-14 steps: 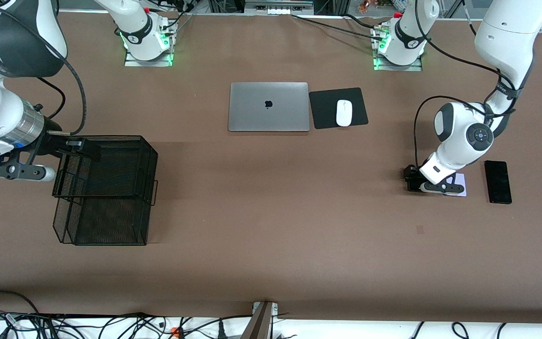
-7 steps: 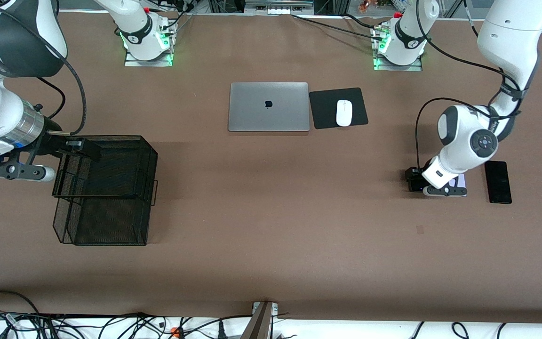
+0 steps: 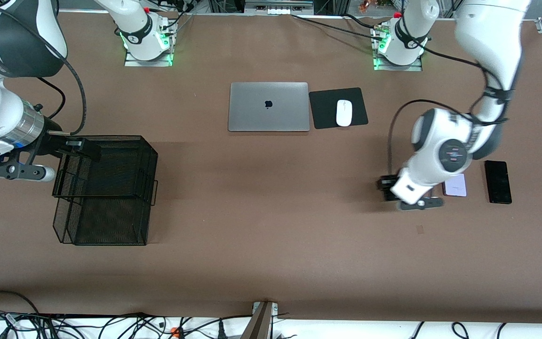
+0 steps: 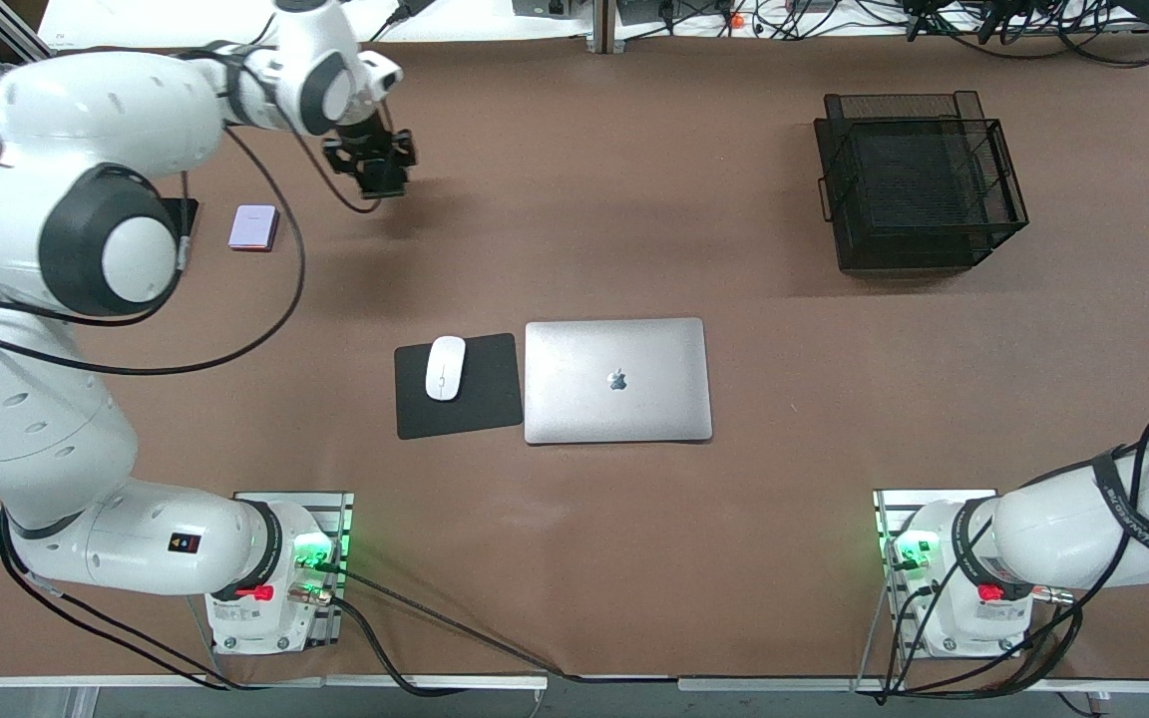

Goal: Place phones with both arms
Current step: 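Carry the flip phone to the table middle and release it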

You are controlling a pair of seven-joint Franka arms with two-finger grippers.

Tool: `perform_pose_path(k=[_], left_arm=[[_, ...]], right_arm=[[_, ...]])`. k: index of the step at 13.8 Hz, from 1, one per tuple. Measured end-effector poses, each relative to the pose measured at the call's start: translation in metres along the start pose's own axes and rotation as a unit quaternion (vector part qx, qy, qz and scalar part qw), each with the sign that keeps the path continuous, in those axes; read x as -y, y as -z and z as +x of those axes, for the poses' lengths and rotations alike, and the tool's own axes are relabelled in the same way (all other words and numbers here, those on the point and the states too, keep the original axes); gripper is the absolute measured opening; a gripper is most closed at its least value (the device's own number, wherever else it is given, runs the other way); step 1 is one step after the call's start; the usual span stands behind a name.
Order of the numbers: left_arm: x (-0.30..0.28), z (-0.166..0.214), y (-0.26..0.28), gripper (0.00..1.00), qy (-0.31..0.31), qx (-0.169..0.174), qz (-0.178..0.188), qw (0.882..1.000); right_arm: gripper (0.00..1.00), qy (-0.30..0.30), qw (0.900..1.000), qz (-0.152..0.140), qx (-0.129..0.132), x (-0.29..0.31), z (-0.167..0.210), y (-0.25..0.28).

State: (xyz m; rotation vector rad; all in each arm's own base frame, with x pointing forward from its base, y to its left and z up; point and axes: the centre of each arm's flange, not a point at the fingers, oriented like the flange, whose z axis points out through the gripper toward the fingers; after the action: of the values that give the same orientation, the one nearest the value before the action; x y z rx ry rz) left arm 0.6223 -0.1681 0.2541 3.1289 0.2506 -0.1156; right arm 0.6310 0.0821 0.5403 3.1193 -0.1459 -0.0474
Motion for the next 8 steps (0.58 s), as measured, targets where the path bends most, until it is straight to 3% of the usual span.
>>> perform_pose_path(k=[8], left_arm=[[-0.205, -0.043, -0.029, 0.80, -0.001, -0.025, -0.023, 0.999]], right_arm=[[1.00, 0.005, 1.000, 0.000, 0.000, 0.006, -0.001, 0.000]])
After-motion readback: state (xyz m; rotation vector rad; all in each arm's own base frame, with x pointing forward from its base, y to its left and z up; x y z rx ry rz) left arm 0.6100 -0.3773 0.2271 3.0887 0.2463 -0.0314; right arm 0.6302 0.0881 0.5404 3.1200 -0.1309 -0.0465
